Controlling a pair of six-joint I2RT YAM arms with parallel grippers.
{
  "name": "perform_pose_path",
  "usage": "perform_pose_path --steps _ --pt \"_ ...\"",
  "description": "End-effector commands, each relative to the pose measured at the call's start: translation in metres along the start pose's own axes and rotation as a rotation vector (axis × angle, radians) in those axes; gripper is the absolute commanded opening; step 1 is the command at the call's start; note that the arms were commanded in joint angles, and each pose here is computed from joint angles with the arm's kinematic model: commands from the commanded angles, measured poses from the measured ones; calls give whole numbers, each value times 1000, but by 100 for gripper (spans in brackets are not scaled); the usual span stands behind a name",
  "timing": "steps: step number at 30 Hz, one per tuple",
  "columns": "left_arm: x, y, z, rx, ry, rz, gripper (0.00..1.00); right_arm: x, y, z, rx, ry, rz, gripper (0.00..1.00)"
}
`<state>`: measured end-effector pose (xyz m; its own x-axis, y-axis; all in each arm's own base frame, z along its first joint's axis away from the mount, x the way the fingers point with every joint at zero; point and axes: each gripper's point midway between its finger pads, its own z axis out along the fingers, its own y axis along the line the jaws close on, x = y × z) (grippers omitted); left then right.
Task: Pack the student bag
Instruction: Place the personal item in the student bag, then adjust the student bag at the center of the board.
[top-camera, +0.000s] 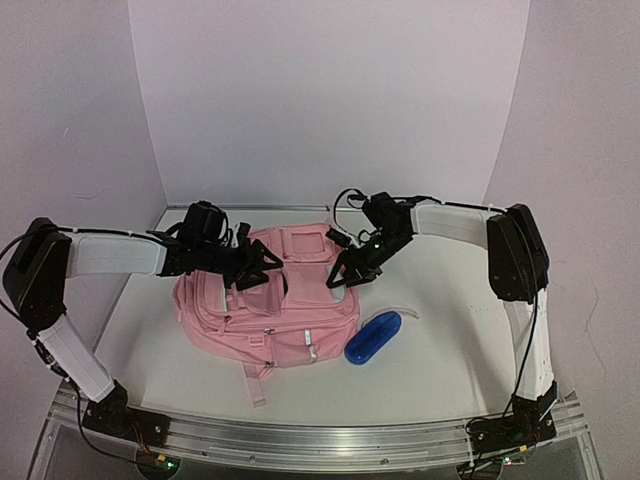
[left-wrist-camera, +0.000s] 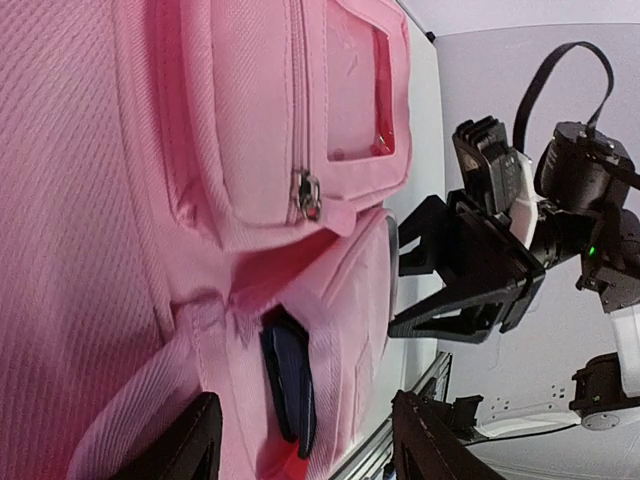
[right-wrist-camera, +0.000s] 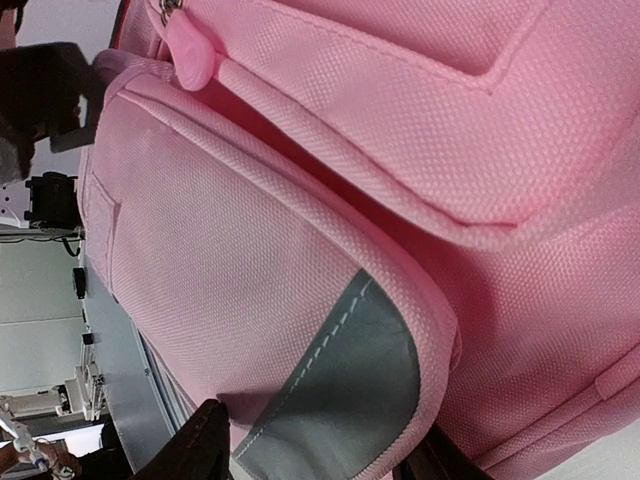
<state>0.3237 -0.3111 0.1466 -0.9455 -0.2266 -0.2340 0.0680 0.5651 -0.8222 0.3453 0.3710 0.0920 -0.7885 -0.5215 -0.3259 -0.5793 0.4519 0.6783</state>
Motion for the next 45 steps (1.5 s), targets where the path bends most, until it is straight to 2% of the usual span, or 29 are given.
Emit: perform_pose_path --steps 1,8,13,20,27,31,36,39,41,42,43,45 --pt "-19 -31 18 122 16 53 58 2 -4 6 62 10 -36 54" --pt "-23 -54 27 217 59 93 54 0 -6 6 66 8 -39 54" --pt "-12 -77 10 240 86 121 50 0 -7 5 77 7 -41 53" --pt "-2 -92 -16 240 84 144 47 2 -9 7 80 12 -33 52" --pt "9 -87 -8 252 145 127 43 0 -9 8 71 11 -28 52" --pt "4 -87 -18 235 82 122 42 -4 -6 6 69 2 -37 52" --pt "0 -71 -59 40 -38 104 51 -9 9 -6 61 -22 -75 54" --pt "2 -54 -93 -66 -140 52 53 -14 22 -23 85 -51 -123 60" --pt "7 -33 -110 -144 -189 -20 55 -15 34 -34 88 -69 -164 75" --pt "12 -18 -116 -193 -195 -59 55 -16 44 -42 73 -85 -186 83" --pt "18 -6 -119 -230 -191 -89 55 -18 53 -48 60 -97 -204 86" --pt "30 15 -121 -289 -171 -133 53 -22 73 -54 27 -118 -237 88"
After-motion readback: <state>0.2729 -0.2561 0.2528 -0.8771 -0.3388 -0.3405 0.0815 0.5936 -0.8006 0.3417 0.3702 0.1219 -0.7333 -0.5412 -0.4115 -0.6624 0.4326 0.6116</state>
